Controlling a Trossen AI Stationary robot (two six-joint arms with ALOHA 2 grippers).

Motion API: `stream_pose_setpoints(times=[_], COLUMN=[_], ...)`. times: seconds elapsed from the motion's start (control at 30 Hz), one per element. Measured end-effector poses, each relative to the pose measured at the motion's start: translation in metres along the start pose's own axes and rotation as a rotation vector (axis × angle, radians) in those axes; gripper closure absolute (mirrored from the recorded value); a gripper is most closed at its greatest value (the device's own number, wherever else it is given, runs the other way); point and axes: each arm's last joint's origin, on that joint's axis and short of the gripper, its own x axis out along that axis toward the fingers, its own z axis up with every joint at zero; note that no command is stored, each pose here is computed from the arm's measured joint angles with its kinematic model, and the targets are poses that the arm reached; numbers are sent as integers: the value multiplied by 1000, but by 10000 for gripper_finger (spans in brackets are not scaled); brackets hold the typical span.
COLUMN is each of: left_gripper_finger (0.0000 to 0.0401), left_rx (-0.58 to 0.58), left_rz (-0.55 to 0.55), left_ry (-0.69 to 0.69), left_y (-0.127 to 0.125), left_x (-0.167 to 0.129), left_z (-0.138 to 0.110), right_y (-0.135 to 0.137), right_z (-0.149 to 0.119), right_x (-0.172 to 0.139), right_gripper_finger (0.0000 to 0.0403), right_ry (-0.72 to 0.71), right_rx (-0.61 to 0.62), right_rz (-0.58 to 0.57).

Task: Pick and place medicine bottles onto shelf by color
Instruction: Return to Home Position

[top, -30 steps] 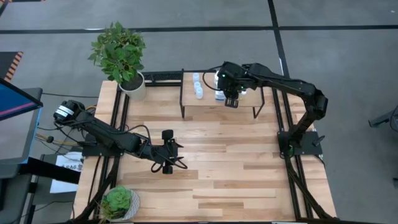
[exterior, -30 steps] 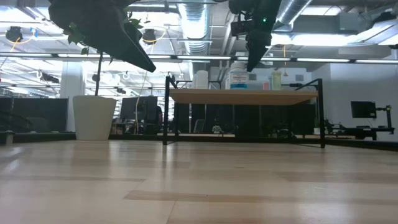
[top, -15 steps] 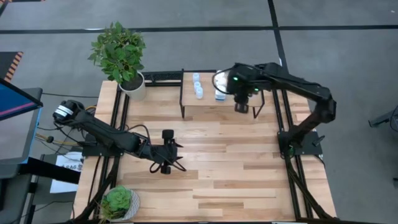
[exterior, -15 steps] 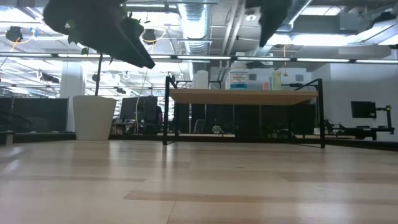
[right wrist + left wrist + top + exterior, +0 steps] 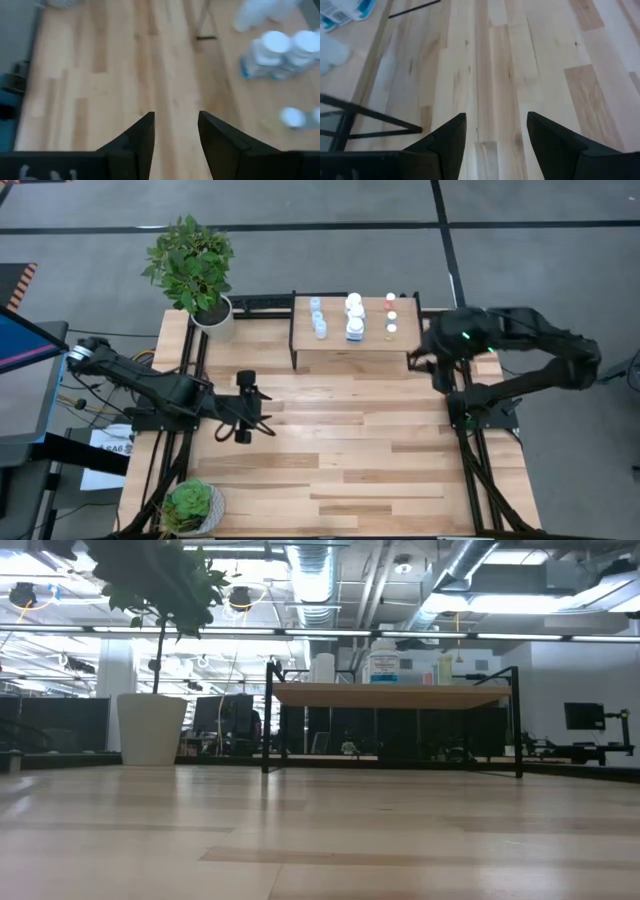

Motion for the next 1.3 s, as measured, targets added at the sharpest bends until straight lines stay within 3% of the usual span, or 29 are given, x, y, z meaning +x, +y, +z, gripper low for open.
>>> stream_pose_setpoints(times=[0.1,0.27,0.4,0.47,0.6,0.93,1.1,1.3], left_gripper_finger=[202,202,202,202,202,202,202,202], left_rx=[-16,-49,-91,-94,-121,-204,-254,-283], left_rz=[-2,-5,19,59,166,279,265,244], left_ry=[-33,-122,-324,-442,-551,-483,-473,-534], left_y=[4,4,6,10,22,52,53,52], left_x=[-8,-6,1,4,7,7,-5,-20], left_z=[-7,-40,-64,-70,-84,-105,-116,-123], right_y=[11,23,30,32,33,36,36,36], right_z=[-23,-57,-71,-77,-81,-80,-82,-99], right_x=[-1,9,18,22,28,40,52,77], right_gripper_finger=[230,230,230,230,230,230,230,230], right_ry=[-99,-231,-319,-345,-399,-484,-470,-489], right_rx=[0,18,23,13,3,-14,-78,-88], right_rz=[66,174,246,255,188,142,54,44])
